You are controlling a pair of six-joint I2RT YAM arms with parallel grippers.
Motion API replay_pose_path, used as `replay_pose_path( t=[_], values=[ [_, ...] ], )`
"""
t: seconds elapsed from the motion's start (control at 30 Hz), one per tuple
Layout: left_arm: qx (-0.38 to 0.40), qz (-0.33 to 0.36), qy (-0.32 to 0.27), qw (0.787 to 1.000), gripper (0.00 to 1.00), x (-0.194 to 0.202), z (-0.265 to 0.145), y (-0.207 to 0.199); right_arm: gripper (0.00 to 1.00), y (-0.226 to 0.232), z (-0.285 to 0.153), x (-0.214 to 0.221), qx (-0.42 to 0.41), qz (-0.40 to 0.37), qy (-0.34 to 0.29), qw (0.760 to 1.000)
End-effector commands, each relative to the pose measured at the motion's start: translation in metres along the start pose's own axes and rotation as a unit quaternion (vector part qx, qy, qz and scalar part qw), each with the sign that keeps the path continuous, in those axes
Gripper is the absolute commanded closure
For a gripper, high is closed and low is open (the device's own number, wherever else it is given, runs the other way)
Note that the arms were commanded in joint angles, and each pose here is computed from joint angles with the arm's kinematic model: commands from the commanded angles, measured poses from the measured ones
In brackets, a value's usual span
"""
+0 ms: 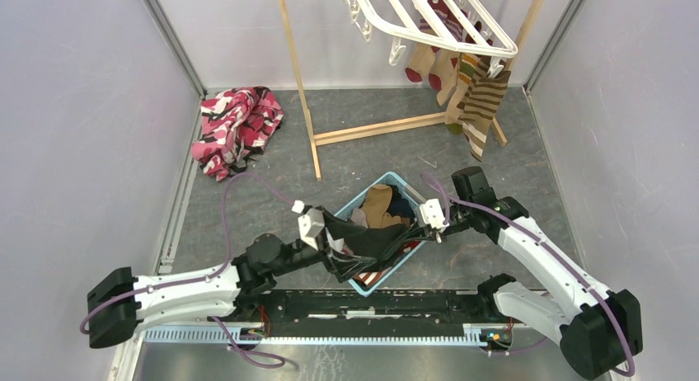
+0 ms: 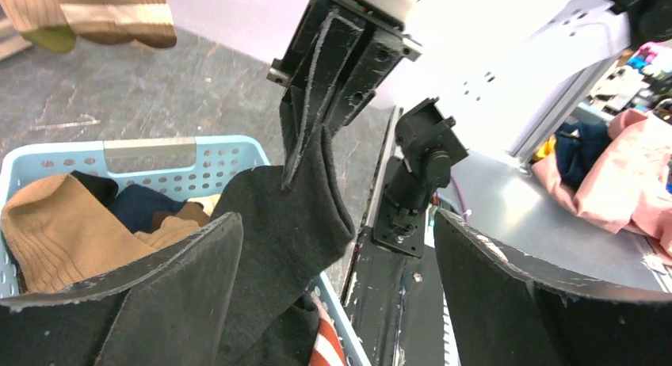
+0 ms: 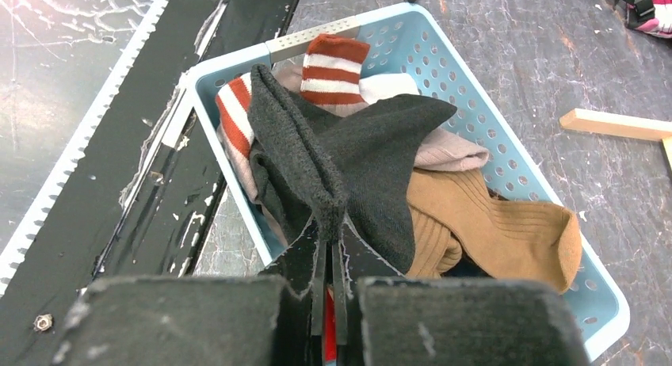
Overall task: Clip the socks to the hanger
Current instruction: Pick up the sock from the bin.
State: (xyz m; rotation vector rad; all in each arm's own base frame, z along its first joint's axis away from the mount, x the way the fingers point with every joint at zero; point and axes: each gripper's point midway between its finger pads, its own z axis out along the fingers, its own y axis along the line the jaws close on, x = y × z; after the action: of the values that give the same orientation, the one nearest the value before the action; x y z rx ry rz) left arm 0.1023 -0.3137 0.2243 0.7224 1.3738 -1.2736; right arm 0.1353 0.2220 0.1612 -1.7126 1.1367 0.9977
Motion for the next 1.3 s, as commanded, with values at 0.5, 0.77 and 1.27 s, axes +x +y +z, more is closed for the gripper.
replay_pose_path(
  t=[0.5, 0.77, 1.27],
  values=[
    [-0.046, 0.203, -0.069, 0.976, 0.10, 0.014, 0.021, 0.001, 1.00, -0.015, -0.002, -0.019, 0.007, 0.066, -0.057, 0.996],
    [-0.070, 0.184, -0.094, 0.976, 0.33, 0.009, 0.029, 0.007, 1.00, -0.015, -0.003, -0.017, 0.009, 0.064, -0.052, 0.997],
    [-0.036, 0.142, -0.094, 0.985, 0.98, 0.012, 0.031, -0.007, 0.98, -0.011, -0.004, -0.015, 0.001, 0.048, -0.046, 0.998]
  ],
)
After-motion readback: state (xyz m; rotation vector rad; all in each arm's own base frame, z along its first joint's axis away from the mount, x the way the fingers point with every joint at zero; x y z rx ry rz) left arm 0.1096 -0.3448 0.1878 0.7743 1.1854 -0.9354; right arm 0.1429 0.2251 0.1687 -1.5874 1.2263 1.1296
